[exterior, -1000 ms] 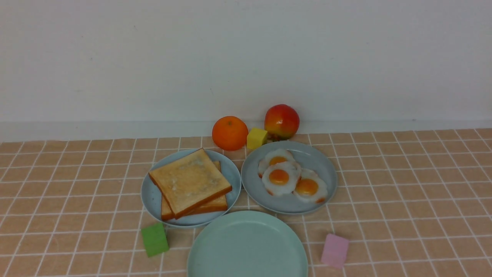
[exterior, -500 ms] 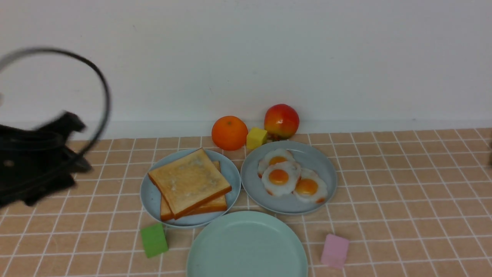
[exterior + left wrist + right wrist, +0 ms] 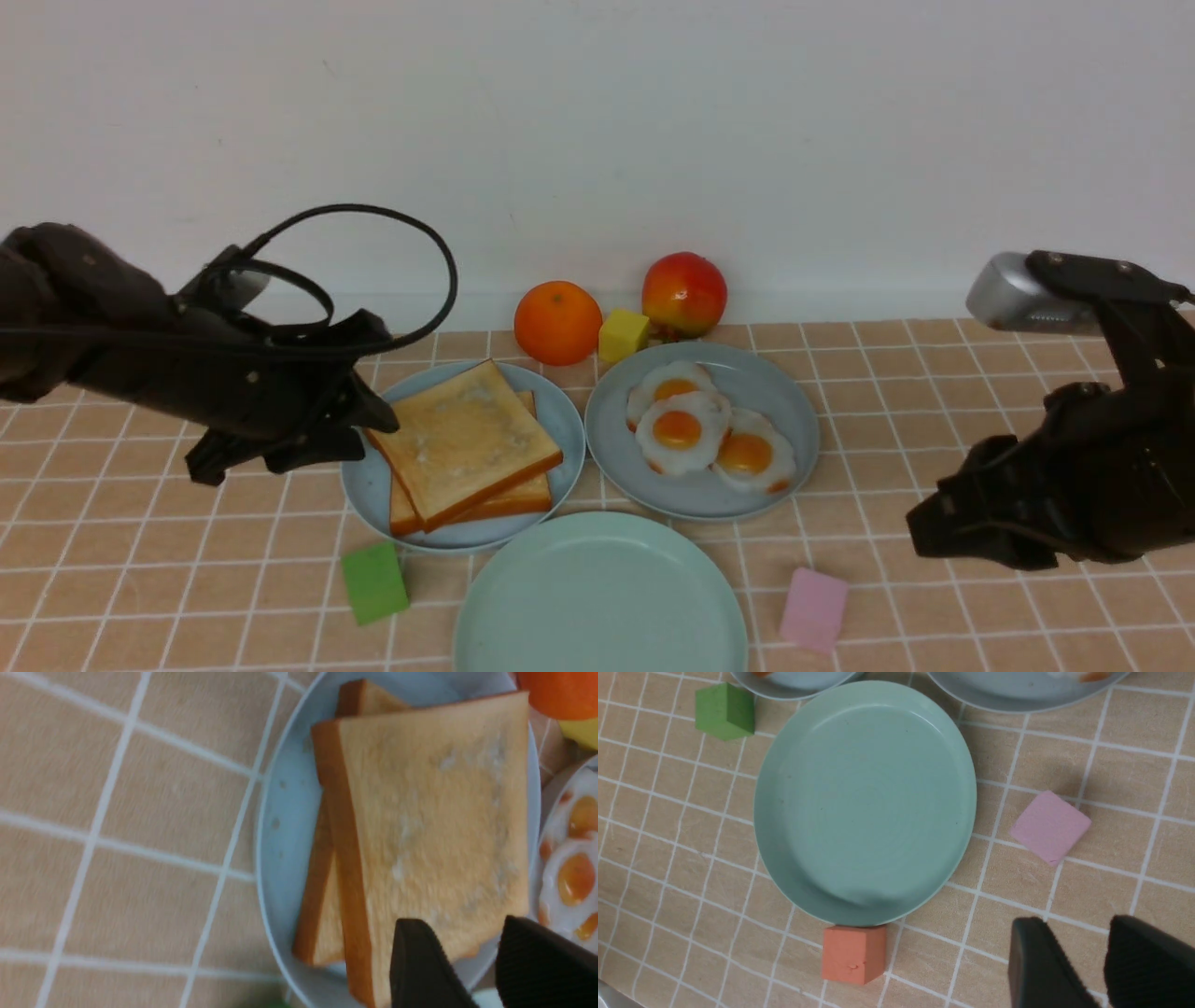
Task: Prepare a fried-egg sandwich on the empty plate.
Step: Use the left arm to grab a slice of bread, then use the left arm to put a slice of bread into the empty plate in the middle, then use the right arm to grab a fried egg
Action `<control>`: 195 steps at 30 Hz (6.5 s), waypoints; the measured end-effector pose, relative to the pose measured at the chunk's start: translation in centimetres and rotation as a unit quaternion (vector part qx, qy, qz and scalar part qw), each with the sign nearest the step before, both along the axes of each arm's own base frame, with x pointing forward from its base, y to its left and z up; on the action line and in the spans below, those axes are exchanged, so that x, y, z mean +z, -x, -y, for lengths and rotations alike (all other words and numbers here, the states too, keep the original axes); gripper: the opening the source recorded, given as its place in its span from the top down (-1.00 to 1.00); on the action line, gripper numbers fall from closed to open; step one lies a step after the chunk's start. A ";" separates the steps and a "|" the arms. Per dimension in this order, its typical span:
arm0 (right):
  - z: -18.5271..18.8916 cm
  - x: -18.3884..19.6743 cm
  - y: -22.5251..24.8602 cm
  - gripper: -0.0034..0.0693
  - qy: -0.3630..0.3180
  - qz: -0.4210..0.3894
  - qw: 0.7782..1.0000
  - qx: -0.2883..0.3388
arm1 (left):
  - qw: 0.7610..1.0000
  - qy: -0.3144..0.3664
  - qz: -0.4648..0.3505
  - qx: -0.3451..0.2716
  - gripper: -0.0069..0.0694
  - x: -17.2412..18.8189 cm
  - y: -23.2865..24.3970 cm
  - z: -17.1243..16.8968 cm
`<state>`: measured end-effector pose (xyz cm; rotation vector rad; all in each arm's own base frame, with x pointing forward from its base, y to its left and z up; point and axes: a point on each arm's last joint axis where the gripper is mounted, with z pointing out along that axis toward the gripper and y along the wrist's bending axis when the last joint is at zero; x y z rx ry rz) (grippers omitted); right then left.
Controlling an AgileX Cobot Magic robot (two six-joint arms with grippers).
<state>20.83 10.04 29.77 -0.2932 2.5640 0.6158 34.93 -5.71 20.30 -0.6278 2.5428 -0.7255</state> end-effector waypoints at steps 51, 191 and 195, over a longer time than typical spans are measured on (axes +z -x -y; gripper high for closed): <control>0.0 -0.2 0.5 0.25 0.005 -0.029 0.999 0.014 | 0.978 -0.035 0.028 -0.202 0.81 -2.0 8.2 8.9; -7.2 -13.0 -26.0 0.94 -0.003 -0.149 0.988 0.049 | 0.857 -0.121 0.262 -0.428 0.77 8.2 15.4 8.0; -7.2 -12.8 -26.0 0.94 -0.004 -0.149 0.988 0.050 | 0.857 -0.120 0.261 -0.429 0.75 8.2 15.4 8.0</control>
